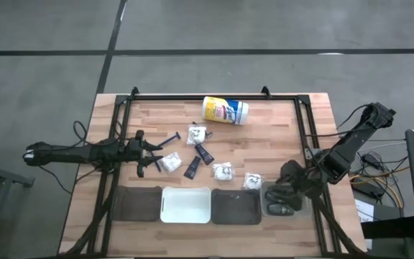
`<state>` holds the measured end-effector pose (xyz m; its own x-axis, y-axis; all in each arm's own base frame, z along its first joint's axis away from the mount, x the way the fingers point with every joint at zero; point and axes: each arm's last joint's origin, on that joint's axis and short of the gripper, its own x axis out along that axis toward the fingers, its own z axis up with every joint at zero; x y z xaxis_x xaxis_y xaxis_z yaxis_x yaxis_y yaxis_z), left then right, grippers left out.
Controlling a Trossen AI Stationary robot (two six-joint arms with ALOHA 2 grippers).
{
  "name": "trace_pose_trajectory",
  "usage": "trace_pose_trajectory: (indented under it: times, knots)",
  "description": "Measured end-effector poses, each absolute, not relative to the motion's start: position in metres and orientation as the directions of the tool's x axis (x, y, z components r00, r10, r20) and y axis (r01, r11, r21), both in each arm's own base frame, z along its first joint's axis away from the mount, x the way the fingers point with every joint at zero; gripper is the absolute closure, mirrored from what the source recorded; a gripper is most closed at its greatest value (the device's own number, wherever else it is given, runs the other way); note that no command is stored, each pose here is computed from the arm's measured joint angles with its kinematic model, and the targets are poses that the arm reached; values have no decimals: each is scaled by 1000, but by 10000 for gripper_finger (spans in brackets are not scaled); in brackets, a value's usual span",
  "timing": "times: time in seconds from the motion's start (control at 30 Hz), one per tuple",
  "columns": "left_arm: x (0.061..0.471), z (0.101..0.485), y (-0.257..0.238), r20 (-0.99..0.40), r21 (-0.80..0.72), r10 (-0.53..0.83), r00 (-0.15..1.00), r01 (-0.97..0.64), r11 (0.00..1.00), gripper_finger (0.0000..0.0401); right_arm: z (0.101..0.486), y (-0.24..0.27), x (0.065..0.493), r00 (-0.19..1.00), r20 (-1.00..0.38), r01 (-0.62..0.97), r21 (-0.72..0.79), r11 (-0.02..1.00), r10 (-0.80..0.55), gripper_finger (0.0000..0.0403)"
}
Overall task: Pick & Place Travel size toiletries
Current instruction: Put the cotton pack into the right black bin
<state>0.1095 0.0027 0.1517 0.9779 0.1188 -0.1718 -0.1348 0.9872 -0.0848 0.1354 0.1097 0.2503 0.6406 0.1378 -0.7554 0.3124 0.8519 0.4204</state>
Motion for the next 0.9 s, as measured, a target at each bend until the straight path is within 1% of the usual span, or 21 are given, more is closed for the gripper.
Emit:
trace_pose_trajectory:
  times: [0.13,0.33,0.5,0.67,0.9]
  knots:
    - [110,152,3,-172,-85,119,978,-135,987,230,253,106,147,655,-752,292,341,894,73,81]
    - [110,152,3,-172,-85,119,978,-135,987,230,252,100,164,640,-768,255,219,942,5,93]
    - [110,152,3,-172,-85,119,978,-135,987,230,249,94,177,624,-780,189,92,978,-47,107]
    - [110,152,3,-172,-85,119,978,-135,987,230,245,84,193,633,-764,141,-38,989,-120,121]
    - [109,152,3,-172,-85,119,978,-135,987,230,244,73,215,697,-703,5,-193,981,-142,144]
